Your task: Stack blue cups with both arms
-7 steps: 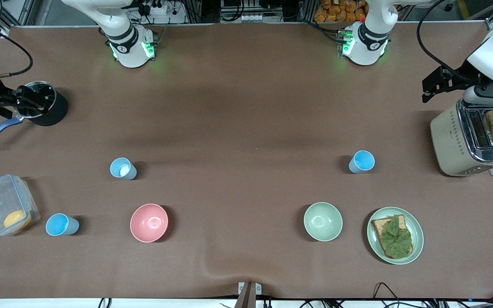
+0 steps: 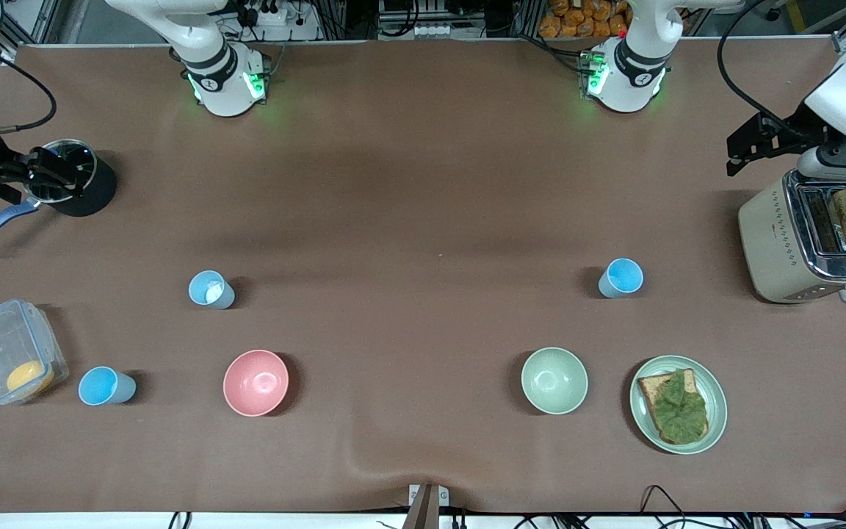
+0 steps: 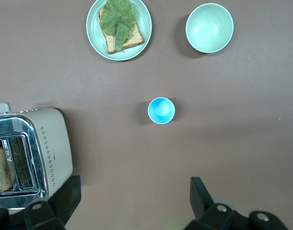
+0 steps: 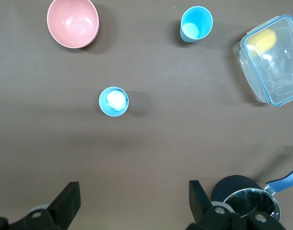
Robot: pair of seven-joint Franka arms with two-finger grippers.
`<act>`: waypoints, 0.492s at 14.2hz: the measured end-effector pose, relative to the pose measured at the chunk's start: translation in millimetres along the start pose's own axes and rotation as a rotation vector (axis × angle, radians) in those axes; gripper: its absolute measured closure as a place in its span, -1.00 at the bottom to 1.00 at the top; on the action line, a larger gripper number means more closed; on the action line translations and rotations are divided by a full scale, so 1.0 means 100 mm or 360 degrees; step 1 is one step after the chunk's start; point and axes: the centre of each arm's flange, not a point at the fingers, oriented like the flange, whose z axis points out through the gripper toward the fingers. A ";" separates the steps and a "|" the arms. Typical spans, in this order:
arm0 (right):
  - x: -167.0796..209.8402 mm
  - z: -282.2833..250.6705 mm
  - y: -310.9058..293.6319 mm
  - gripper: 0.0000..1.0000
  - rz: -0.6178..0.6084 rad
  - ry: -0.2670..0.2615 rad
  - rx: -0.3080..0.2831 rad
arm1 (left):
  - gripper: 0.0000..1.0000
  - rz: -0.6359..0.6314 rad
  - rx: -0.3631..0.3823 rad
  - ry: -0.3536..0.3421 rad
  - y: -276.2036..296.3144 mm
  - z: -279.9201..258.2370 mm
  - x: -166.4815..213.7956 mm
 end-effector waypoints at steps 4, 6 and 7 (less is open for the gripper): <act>0.00 0.01 -0.03 -1.00 -0.0008 -0.0004 0.0002 | -1.00 0.0001 0.0000 -0.0006 0.00 0.02 0.01; 0.02 0.03 -0.12 -1.00 -0.0037 -0.0017 0.0003 | -1.00 0.0006 -0.0001 -0.0012 0.02 0.04 0.02; 0.03 0.05 -0.13 -1.00 -0.0042 -0.0022 0.0004 | -1.00 0.0008 -0.0001 -0.0018 0.03 0.06 0.03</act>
